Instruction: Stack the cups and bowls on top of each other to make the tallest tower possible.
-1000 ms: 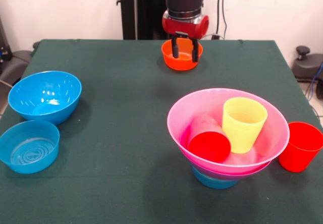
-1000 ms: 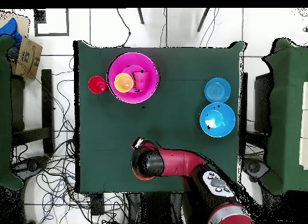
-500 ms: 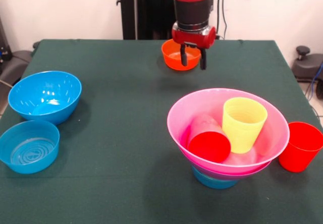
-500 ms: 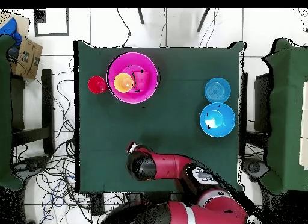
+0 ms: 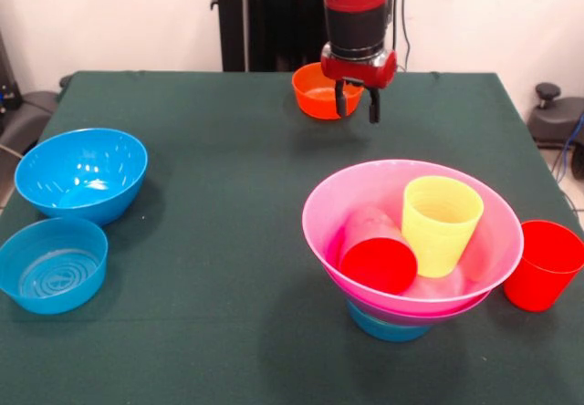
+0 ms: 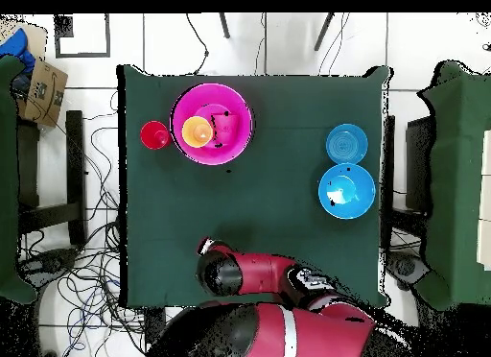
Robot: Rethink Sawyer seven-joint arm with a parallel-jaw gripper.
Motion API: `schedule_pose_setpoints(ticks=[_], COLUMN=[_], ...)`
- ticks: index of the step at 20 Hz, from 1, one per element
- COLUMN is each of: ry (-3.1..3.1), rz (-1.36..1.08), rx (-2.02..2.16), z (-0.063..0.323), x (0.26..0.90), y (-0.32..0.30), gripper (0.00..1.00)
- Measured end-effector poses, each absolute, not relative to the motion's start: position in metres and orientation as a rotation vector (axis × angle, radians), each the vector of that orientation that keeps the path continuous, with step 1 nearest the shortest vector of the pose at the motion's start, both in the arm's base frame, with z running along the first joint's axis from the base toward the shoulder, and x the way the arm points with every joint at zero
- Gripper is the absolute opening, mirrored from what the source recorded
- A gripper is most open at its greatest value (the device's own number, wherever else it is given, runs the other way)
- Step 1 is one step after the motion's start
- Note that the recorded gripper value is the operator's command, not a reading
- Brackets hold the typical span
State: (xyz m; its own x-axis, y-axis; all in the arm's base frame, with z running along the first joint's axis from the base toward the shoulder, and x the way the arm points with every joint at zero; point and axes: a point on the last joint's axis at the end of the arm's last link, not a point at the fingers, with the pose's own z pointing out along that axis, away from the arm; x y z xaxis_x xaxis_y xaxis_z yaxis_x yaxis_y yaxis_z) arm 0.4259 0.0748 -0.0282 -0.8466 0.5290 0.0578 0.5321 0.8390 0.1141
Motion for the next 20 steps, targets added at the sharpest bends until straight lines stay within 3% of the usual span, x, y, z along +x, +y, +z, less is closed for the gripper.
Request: schedule_pose_setpoints(ticks=[11,20], ry=[-3.021,-3.025], rz=[-0.180,-0.174], rx=[-0.857,-0.859], z=[0.022,0.028], x=[0.409,0.406], y=[0.076,0.076], gripper=[1.00,1.00])
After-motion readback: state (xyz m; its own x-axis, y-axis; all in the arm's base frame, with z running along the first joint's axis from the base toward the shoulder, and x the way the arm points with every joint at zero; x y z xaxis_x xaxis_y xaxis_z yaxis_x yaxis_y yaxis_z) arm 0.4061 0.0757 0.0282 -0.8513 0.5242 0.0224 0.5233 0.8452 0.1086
